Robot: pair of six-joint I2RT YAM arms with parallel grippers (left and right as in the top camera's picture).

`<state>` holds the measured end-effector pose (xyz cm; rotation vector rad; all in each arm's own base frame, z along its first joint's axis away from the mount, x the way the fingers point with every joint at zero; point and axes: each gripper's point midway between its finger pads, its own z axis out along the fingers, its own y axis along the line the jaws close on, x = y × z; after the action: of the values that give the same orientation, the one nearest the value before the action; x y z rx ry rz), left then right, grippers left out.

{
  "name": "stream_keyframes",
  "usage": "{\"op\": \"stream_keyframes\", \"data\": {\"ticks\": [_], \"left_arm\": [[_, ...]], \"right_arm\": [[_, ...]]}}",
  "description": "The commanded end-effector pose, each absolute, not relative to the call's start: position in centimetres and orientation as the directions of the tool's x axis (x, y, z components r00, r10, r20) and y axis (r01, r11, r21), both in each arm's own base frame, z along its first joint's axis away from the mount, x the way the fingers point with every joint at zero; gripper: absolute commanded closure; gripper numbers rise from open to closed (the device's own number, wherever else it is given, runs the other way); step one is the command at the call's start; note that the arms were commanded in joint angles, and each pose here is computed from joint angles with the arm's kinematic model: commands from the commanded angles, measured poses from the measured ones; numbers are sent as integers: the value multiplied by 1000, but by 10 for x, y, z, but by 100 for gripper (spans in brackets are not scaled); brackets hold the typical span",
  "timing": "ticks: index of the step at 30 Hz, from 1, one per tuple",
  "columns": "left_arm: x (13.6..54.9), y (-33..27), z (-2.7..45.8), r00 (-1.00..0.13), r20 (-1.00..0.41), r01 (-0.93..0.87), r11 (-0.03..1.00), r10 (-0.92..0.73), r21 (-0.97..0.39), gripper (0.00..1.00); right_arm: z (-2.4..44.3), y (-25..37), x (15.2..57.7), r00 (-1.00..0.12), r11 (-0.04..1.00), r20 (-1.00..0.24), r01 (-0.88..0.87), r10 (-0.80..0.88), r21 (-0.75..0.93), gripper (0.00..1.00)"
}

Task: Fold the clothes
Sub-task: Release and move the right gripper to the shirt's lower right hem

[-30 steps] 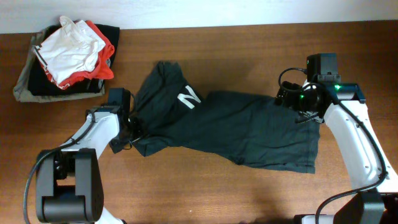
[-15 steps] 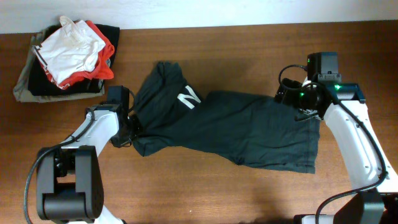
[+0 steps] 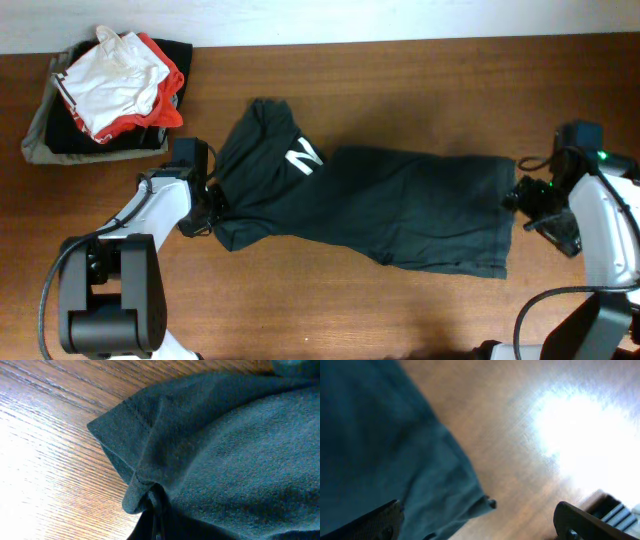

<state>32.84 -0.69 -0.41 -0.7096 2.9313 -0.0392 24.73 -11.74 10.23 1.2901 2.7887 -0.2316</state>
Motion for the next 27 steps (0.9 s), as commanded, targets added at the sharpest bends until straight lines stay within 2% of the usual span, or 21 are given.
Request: {"op": "stream_keyframes", "data": {"ticks": [1,5,8,11,17,22,27], "left_arm": [[312,-12,-30,-886,-30,-460,886,-462,-50,99],[312,-13,-30,-886,-28,-460,886,-462,-54,99],[312,-13,-30,-886,-28,-460,886,-462,-54,99],[312,-15,-30,-887,-22,-460,886,-462,-64,99],[312,-16,-30,-887,-21,-460,885,-462,-69,99],[312,-19,-30,-887,-14,-459,885,-461,-83,99],[313,-19,-30,-887,-13,-459,885,-461,-85,99]], "right_arm": [[83,-97,252,-698,699,-54,715,714,-7,1],[64,-67,262,-775,770,-20,625,632,130,4],[52,-60,257,-770,762,-3,632,638,139,17],[38,-58,251,-745,737,9,662,667,141,26],[9,-41,239,-747,727,45,657,663,201,32],[6,-40,239,-748,726,42,655,662,209,35],[7,-42,244,-749,728,24,651,662,217,44]]}}
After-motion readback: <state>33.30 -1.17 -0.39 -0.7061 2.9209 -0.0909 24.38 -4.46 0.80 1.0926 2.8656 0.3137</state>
